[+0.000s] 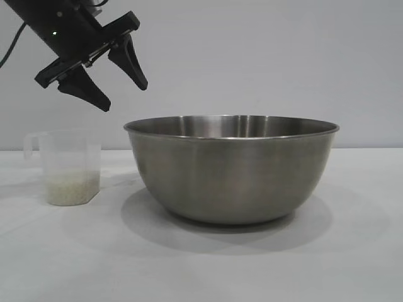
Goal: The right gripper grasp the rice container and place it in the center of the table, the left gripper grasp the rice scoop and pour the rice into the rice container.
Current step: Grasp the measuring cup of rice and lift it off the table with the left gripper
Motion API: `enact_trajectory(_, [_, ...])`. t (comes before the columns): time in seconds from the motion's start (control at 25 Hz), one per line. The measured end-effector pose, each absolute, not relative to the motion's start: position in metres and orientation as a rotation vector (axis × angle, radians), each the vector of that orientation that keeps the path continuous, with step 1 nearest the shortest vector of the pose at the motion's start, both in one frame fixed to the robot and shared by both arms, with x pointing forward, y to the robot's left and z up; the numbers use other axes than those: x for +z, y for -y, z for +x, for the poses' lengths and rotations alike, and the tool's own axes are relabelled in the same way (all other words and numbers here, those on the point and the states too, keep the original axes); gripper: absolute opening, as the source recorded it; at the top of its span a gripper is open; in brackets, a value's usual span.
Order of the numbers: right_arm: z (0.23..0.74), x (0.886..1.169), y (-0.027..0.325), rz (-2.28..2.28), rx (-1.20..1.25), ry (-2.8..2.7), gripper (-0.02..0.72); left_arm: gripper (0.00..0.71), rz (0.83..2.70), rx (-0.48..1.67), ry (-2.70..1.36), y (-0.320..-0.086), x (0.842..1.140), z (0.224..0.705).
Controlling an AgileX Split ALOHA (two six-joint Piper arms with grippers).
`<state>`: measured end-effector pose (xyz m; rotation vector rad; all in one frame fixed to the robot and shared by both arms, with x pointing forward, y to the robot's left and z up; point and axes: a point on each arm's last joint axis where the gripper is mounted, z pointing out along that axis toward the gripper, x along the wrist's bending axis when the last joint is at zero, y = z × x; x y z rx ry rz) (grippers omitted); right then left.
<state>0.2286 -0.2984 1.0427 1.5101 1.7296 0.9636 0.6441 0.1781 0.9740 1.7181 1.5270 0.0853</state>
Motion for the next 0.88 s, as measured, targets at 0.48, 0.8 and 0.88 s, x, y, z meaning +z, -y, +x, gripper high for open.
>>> enact_trajectory(0.48, [0.229, 1.043, 0.298, 1.51, 0.971, -1.731, 0.557, 0.447, 1.798, 0.163, -1.471, -0.181, 0.98, 0.643])
enact_trajectory(0.8, [0.229, 1.043, 0.298, 1.51, 0.971, -1.731, 0.557, 0.447, 1.909, 0.365, -1.295, -0.192, 1.048, 0.616])
enact_trajectory(0.88, [0.229, 1.043, 0.298, 1.51, 0.971, -1.731, 0.557, 0.447, 1.931, 0.374, -1.301, -0.196, 1.062, 0.605])
